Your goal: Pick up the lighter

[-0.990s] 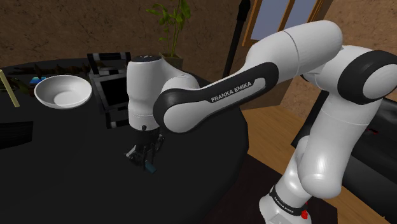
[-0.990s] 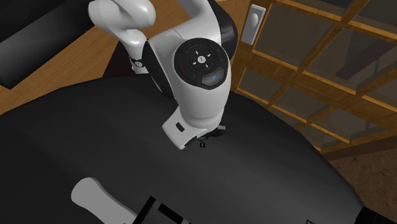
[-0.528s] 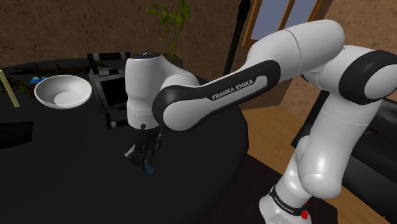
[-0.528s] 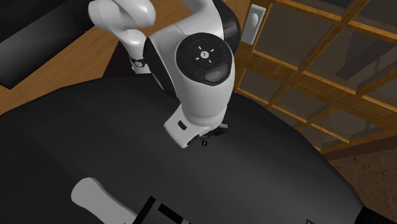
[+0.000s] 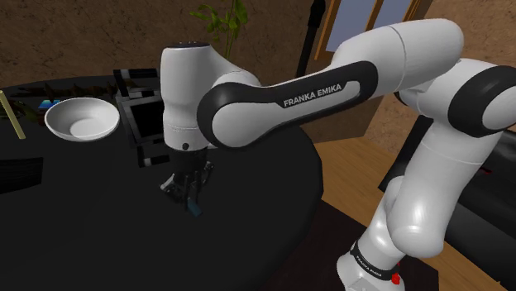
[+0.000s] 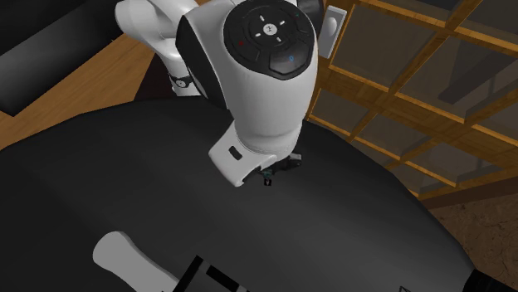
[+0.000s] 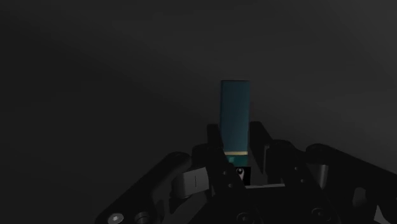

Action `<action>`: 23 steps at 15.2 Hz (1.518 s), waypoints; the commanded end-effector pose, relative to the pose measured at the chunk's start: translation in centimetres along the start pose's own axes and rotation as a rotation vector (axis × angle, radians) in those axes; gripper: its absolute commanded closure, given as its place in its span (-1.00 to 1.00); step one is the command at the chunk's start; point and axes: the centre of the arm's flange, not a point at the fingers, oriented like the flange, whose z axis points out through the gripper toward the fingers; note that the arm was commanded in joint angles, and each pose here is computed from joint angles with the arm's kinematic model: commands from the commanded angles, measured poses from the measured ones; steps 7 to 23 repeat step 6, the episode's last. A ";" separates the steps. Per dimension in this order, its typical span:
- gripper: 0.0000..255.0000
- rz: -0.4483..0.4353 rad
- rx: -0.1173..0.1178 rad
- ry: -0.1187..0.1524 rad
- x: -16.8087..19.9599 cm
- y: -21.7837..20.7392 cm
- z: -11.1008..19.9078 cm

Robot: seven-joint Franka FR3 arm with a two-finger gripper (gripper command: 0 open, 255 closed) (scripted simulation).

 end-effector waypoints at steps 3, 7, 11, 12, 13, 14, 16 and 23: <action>1.00 0.000 0.000 -0.001 -0.1 -0.1 -2.1; 1.00 0.000 0.000 -0.001 -0.1 -0.1 -2.7; 1.00 0.000 0.000 -0.001 -0.1 -0.1 -2.7; 1.00 0.000 0.000 -0.001 -0.1 -0.1 -2.7; 1.00 0.000 0.000 -0.001 -0.1 -0.1 -2.7; 1.00 0.000 0.000 -0.001 -0.1 -0.1 -2.7; 1.00 0.000 0.000 -0.001 -0.1 -0.1 -2.7; 1.00 0.000 0.000 -0.001 -0.1 -0.1 -2.7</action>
